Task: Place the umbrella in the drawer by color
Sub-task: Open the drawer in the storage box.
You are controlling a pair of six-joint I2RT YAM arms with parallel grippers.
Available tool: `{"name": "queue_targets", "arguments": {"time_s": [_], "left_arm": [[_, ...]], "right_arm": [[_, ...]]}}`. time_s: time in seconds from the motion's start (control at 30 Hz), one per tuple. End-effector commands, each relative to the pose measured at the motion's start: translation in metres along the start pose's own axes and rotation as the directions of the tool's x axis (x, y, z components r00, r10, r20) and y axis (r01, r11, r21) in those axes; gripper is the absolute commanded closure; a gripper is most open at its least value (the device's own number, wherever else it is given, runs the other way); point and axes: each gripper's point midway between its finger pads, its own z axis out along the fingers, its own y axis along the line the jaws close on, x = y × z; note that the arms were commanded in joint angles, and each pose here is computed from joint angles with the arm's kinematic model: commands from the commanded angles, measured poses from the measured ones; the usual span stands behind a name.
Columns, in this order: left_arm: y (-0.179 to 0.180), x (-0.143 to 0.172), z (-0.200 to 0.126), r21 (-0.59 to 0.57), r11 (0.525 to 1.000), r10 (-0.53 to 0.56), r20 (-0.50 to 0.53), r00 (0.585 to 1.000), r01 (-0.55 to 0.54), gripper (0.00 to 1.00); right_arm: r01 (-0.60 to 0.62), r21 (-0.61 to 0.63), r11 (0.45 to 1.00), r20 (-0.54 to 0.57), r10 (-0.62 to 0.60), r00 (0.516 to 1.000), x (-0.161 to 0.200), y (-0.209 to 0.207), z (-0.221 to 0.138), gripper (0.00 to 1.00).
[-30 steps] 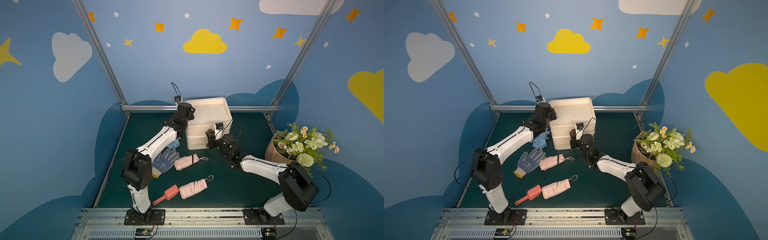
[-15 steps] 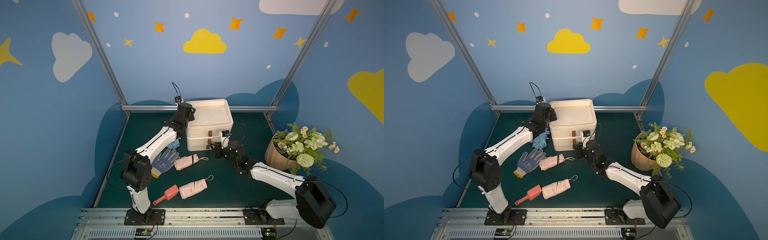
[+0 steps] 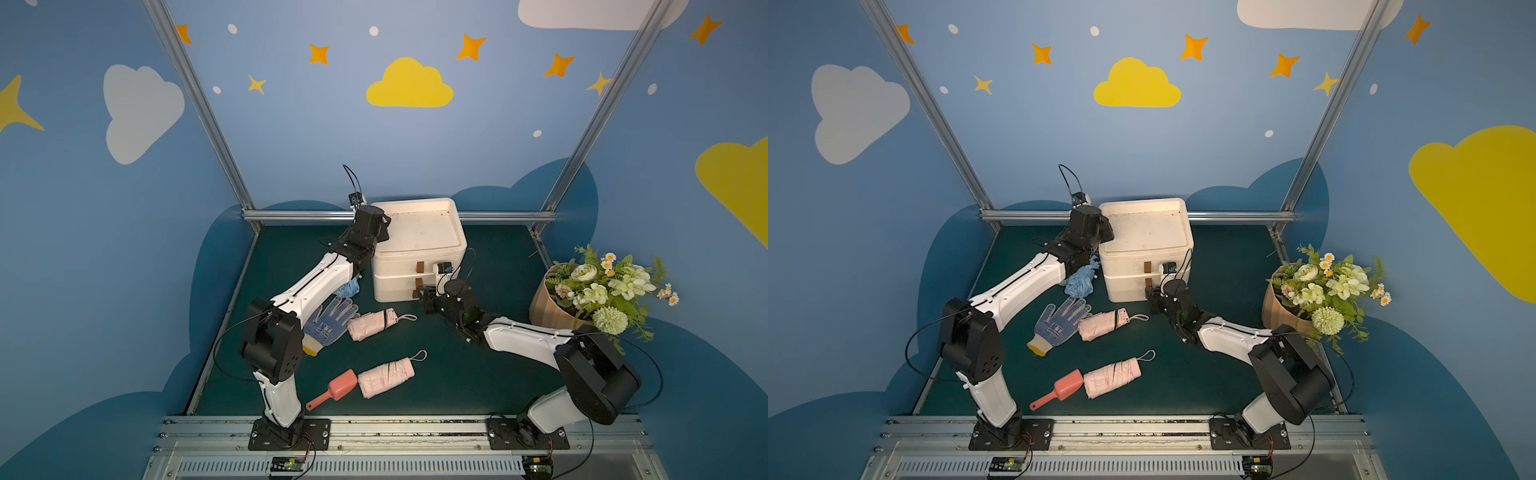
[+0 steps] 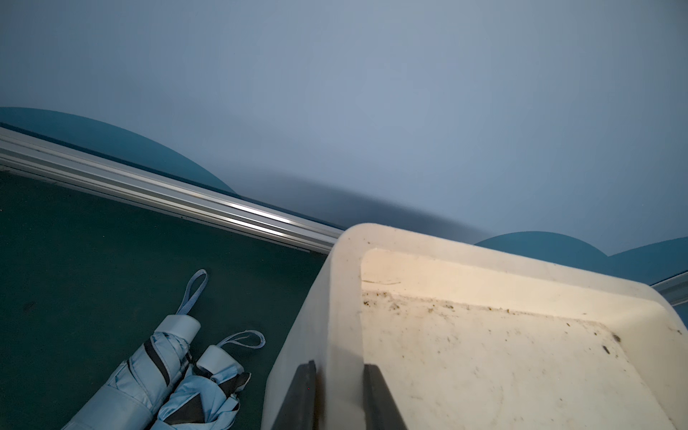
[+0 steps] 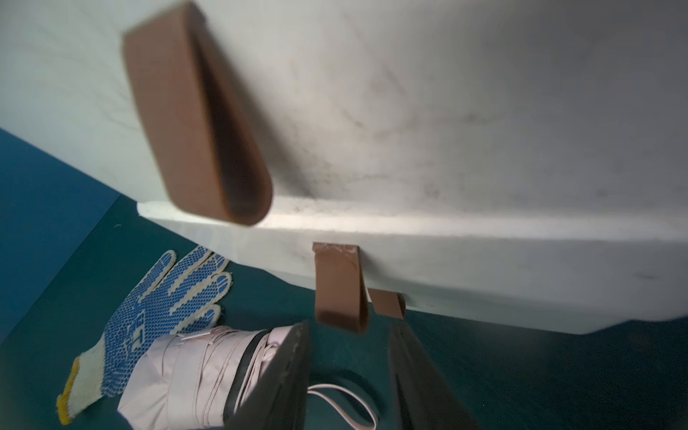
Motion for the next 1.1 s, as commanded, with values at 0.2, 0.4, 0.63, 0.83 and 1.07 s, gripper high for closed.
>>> {"name": "queue_targets", "arguments": {"time_s": [0.2, 0.4, 0.63, 0.83, 1.07], "left_arm": [[-0.019, 0.041, -0.007, 0.076, 0.997, -0.023, -0.16, 0.987, 0.036, 0.85], [-0.022, 0.041, -0.002, 0.084, 0.996, -0.031, -0.153, 0.988, 0.044, 0.85], [-0.038, 0.04, 0.014, 0.112, 0.99, -0.069, -0.157, 0.985, 0.088, 0.88], [-0.055, 0.043, 0.028, 0.141, 0.984, -0.084, -0.175, 0.981, 0.11, 0.92], [-0.067, 0.051, 0.034, 0.148, 0.982, -0.086, -0.193, 0.977, 0.116, 0.93]], "right_arm": [[-0.011, -0.02, 1.0, 0.131, 0.014, 0.991, -0.033, 0.008, 0.016, 0.79], [0.01, -0.006, 1.0, 0.157, -0.009, 0.988, -0.034, 0.004, 0.007, 1.0], [0.077, -0.003, 0.997, 0.159, -0.075, 0.984, -0.022, -0.003, -0.028, 1.0], [0.165, -0.005, 0.986, 0.056, -0.165, 0.985, -0.004, -0.004, -0.061, 1.0], [0.113, 0.019, 0.993, 0.023, -0.113, 0.993, 0.017, -0.015, -0.101, 1.0]]}}
